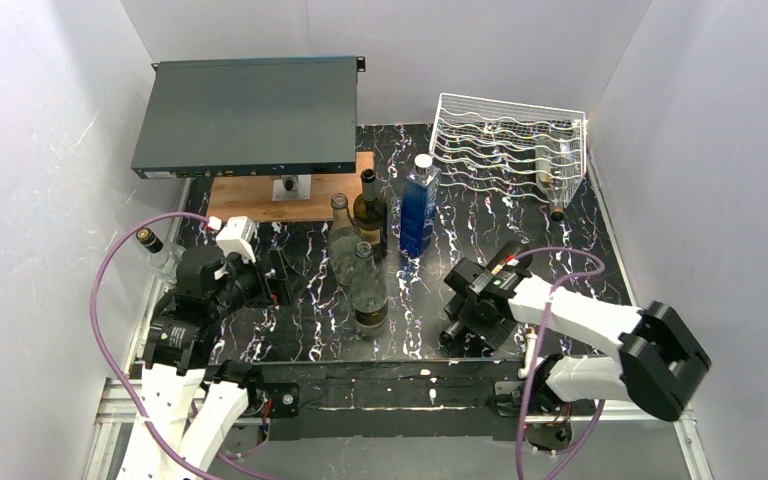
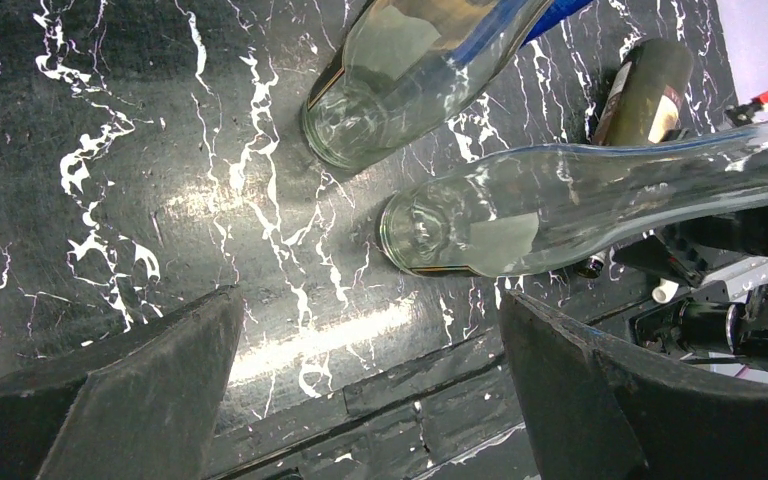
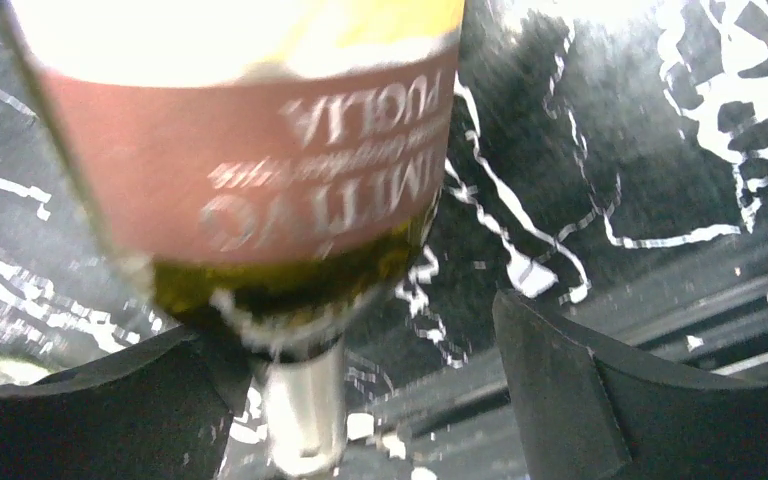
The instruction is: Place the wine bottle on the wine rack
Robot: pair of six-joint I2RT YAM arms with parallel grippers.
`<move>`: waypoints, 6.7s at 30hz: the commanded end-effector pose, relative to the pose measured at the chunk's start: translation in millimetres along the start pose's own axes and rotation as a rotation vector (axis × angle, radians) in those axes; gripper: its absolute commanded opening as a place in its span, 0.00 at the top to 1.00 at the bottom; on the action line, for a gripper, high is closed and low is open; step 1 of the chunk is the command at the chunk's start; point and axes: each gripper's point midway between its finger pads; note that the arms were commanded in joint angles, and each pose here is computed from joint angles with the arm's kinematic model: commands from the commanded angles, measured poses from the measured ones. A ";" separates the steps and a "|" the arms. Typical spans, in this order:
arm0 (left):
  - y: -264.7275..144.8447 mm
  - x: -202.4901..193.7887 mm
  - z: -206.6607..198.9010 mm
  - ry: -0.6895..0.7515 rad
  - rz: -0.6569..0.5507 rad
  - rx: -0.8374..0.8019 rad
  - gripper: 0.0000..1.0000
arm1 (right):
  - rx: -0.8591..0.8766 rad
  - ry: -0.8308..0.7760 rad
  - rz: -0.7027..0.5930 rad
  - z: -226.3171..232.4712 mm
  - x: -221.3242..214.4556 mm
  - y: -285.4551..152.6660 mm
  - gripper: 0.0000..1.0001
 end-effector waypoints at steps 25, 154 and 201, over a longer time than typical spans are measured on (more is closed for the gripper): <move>5.6 -3.7 6.1 -0.022 0.030 0.023 0.01 | 0.045 -0.299 -0.159 16.5 20.0 40.0 0.46; 1.9 -2.0 3.7 -0.014 0.012 0.016 0.01 | 0.436 -0.469 -0.616 139.5 266.3 -15.0 0.99; 3.4 -3.3 6.2 -0.022 0.025 0.029 0.01 | 0.327 -0.536 -0.843 195.3 342.4 37.0 0.99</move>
Point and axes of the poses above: each gripper's point midway between its finger pads, its own y axis out along the fingers, its own z axis along the line the jaws close on, x = y × z, and after that the axes turned 12 degrees about y, right-handed
